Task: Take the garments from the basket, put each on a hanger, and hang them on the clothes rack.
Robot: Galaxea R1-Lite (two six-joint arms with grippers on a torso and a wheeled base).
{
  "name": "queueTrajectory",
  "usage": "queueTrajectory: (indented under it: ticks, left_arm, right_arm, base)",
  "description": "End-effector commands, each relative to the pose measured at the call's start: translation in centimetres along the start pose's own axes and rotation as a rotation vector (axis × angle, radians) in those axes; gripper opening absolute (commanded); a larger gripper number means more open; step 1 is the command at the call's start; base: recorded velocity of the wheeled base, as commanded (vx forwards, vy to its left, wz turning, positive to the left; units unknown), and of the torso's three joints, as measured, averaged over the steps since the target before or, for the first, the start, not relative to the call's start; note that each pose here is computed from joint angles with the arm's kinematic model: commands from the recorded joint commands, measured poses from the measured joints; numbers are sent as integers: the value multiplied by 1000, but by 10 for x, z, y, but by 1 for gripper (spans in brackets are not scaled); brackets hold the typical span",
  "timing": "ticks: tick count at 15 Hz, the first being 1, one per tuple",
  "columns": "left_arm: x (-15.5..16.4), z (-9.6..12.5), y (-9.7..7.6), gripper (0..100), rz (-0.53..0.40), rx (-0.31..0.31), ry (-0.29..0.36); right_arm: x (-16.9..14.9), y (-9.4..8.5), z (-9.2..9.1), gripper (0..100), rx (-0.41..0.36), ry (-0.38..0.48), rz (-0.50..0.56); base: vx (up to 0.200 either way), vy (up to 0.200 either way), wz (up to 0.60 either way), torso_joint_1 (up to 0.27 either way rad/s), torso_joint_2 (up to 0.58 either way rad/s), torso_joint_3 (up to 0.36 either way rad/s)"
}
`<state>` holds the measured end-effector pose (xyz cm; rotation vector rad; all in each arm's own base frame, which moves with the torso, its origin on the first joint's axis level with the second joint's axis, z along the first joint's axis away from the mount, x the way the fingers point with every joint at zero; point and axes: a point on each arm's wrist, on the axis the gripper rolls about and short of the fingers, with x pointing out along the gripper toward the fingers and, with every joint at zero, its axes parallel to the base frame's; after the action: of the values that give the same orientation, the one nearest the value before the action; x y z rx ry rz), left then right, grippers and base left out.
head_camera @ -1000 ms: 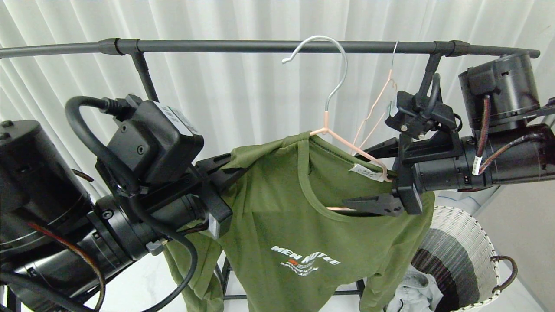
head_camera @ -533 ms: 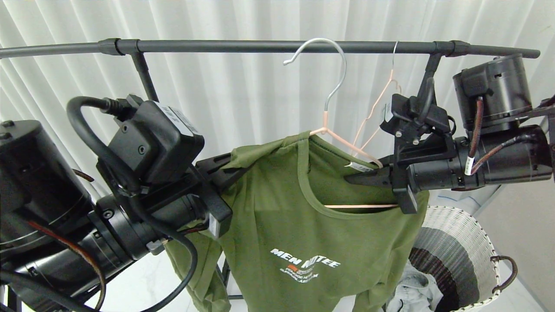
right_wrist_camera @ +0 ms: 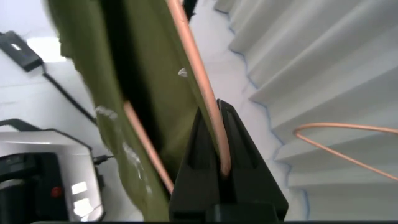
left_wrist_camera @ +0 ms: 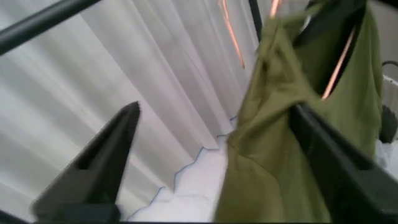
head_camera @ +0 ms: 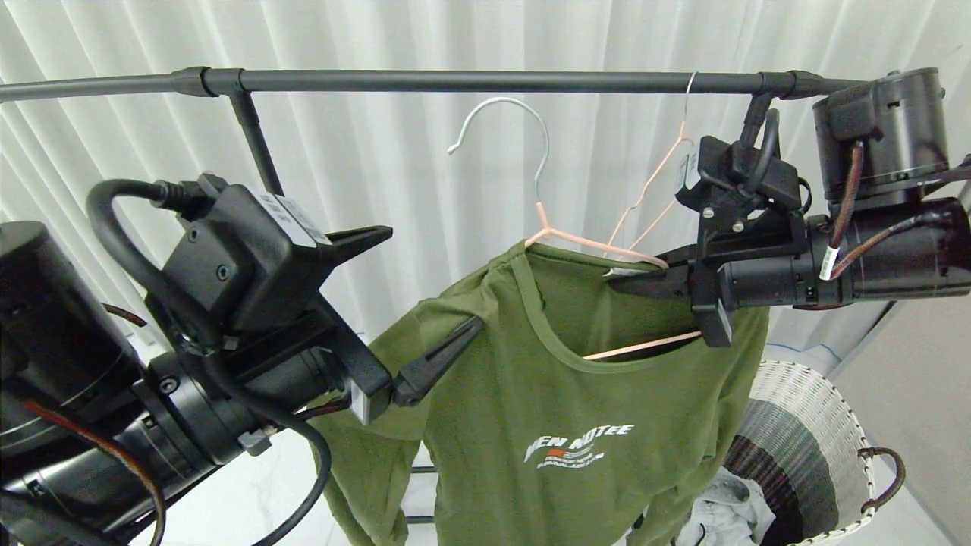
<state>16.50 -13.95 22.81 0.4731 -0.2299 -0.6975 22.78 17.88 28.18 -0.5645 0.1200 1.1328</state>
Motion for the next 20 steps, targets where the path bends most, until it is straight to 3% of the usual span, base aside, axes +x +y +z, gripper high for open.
queueTrajectory:
  ticks: [1, 7, 11, 12, 15, 17, 19, 20]
  left_arm:
    - [-10, -1, 0, 100, 5, 1, 1]
    - [-26, -1, -1, 100, 11, -1, -10]
    - [-39, -37, 3, 100, 64, -18, 139]
    - [-40, -48, 3, 100, 77, -55, 191]
    - [-38, -72, 3, 100, 87, -77, 300]
    - [-33, -81, 3, 100, 82, -89, 341]
    - [-26, -85, 2, 100, 78, -146, 360]
    - [-25, -87, 1, 0, 74, -153, 366]
  right_arm:
    - [-9, -2, 4, 0, -10, -15, -26]
    - [-35, -10, 9, 0, -25, -1, -169]
    - [-48, -9, 14, 0, -34, -21, -199]
    - [-52, -9, 16, 0, -37, -24, -214]
    - [-57, -6, 19, 0, -43, -37, -217]
    - [-57, -3, 20, 0, -47, -42, -205]
    - [-54, 3, 24, 0, -55, -54, -180]
    - [-54, 4, 24, 0, -56, -56, -179]
  base:
    - [0, 0, 0, 0, 0, 0]
    - [0, 0, 0, 0, 0, 0]
    - [0, 0, 0, 0, 0, 0]
    - [0, 0, 0, 0, 0, 0]
    - [0, 0, 0, 0, 0, 0]
    - [0, 0, 0, 0, 0, 0]
    - [0, 0, 0, 0, 0, 0]
    - [0, 0, 0, 0, 0, 0]
